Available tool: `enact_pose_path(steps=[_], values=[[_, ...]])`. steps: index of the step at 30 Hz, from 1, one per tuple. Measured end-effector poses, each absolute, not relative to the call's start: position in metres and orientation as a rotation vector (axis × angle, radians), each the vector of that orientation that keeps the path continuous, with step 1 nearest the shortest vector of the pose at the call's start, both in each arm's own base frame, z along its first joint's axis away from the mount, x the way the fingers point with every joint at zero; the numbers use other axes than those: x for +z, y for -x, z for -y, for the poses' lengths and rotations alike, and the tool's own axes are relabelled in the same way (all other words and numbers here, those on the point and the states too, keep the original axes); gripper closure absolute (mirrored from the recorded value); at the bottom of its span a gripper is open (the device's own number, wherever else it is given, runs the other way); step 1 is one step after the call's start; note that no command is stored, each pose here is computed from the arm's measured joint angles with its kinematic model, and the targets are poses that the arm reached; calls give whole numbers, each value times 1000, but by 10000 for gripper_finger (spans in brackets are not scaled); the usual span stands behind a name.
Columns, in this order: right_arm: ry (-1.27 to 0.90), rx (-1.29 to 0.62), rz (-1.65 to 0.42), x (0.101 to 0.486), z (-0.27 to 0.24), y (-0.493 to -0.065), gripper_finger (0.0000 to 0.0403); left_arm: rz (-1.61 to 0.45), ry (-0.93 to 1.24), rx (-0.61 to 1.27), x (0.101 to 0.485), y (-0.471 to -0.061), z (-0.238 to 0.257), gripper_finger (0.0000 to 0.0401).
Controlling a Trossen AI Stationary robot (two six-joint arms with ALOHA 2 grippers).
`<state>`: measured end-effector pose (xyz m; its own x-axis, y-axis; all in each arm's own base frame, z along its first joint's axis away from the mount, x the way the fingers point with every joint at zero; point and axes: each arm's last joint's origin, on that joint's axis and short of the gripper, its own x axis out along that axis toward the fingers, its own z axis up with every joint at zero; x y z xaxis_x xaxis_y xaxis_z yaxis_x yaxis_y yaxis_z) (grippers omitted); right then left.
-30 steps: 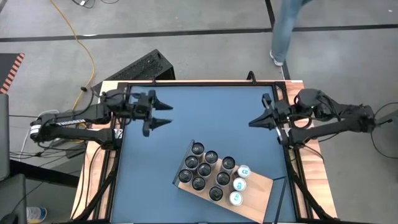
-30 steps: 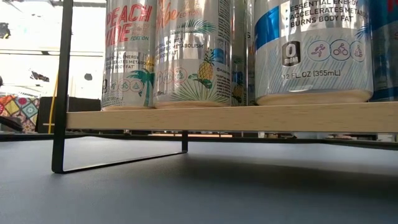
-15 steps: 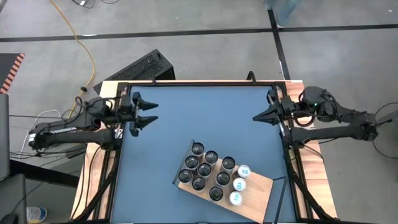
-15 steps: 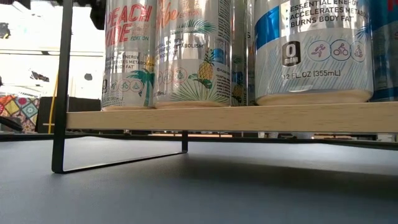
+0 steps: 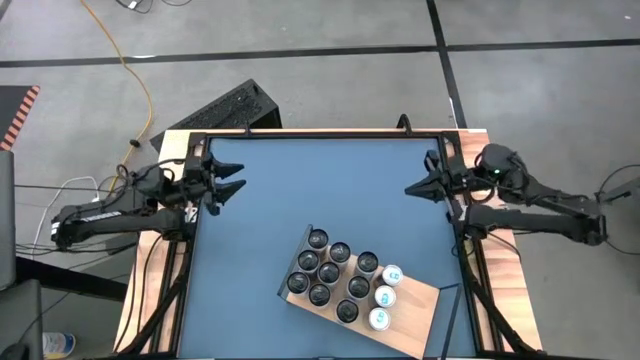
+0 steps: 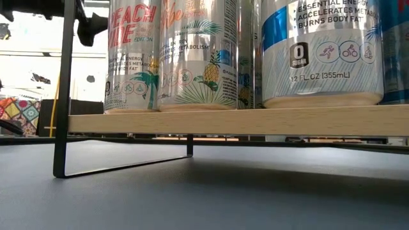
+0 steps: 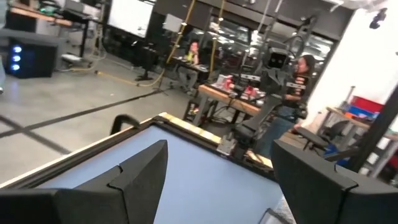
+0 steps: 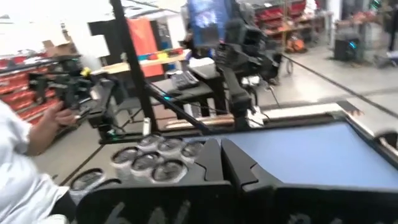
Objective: Place canned beverage on shelf
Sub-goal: Return to Home Position
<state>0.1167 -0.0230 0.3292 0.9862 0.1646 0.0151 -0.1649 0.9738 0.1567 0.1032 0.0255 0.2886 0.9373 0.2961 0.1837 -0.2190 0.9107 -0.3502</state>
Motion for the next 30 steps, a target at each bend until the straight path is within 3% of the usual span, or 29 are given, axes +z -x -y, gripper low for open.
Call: enact_pose_path(steps=[8, 14, 18, 23, 30], values=[[-224, 125, 22, 285, 29, -117, 403, 182, 386, 302, 265, -109, -28, 131], [-221, 132, 86, 254, 25, -109, 403, 138, 368, 183, 253, -112, -25, 131], [-200, -4, 153, 233, 28, -102, 403, 130, 345, 100, 252, -113, -22, 131], [-196, -194, 157, 197, 33, -99, 403, 123, 351, 187, 247, -113, -25, 131], [-198, -220, 178, 182, 33, -95, 403, 131, 347, 189, 248, -113, -25, 131]])
